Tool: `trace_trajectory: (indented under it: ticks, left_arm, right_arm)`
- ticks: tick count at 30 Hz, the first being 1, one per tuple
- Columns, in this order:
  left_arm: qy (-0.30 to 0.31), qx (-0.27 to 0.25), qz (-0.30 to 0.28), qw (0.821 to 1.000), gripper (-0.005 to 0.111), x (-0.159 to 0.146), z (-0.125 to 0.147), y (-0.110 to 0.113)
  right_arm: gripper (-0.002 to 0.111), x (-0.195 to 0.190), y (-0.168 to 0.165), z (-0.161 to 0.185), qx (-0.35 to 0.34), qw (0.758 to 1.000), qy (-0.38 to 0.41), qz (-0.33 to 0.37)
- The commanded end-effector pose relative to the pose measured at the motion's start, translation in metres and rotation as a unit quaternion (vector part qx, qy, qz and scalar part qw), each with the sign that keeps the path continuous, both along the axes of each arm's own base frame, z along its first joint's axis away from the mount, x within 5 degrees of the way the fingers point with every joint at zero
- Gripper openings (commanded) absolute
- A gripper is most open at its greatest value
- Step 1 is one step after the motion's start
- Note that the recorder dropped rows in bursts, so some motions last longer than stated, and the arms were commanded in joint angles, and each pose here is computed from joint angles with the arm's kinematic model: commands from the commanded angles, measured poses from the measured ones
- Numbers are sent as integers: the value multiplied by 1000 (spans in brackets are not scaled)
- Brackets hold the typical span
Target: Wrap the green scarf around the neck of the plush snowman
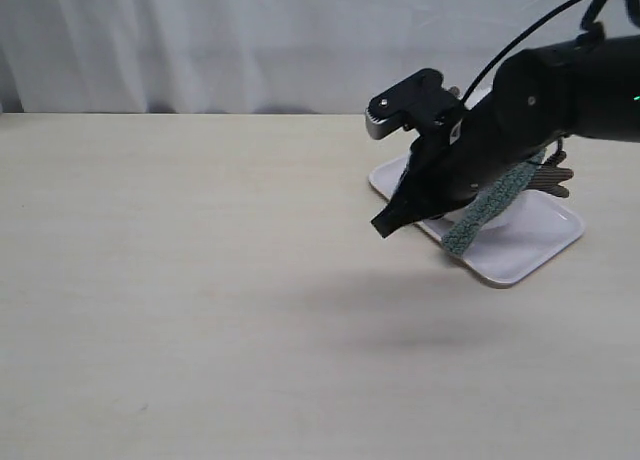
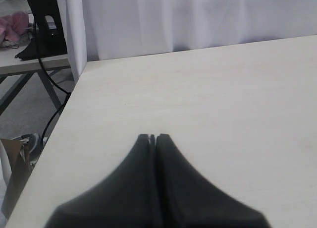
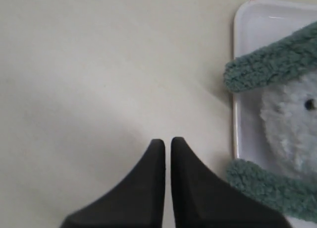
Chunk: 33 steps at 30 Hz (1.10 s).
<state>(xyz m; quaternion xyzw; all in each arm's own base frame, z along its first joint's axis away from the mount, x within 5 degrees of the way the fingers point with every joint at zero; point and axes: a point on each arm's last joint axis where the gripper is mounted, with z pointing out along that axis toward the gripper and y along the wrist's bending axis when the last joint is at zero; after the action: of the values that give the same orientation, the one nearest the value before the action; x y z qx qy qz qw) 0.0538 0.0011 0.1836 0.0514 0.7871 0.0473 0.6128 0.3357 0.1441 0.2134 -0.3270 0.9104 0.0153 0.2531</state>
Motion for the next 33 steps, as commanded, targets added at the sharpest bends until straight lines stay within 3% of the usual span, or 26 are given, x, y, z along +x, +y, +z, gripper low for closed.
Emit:
trace_trajectory:
  ticks: [1, 6, 10, 14, 18, 24, 33]
  left_arm:
    - [-6, -2, 1, 1000, 0, 0, 0, 0]
    - [-6, -2, 1, 1000, 0, 0, 0, 0]
    - [-6, -2, 1, 1000, 0, 0, 0, 0]
    - [-6, -2, 1, 1000, 0, 0, 0, 0]
    - [-6, -2, 1, 1000, 0, 0, 0, 0]
    - [-6, -2, 1, 1000, 0, 0, 0, 0]
    - [-6, -2, 1, 1000, 0, 0, 0, 0]
  right_arm:
    - [4, 13, 8, -23, 4, 1000, -13, 0]
    - [4, 38, 19, -16, 61, 994, -89, -29]
    - [4, 61, 28, -16, 65, 993, -88, -37]
    - [4, 89, 26, -9, -14, 996, -63, -57]
    - [4, 99, 16, 8, -107, 985, -108, -86]
    - [4, 79, 6, 41, -9, 985, -146, -90]
    - [4, 36, -87, 94, 83, 970, -121, -195]
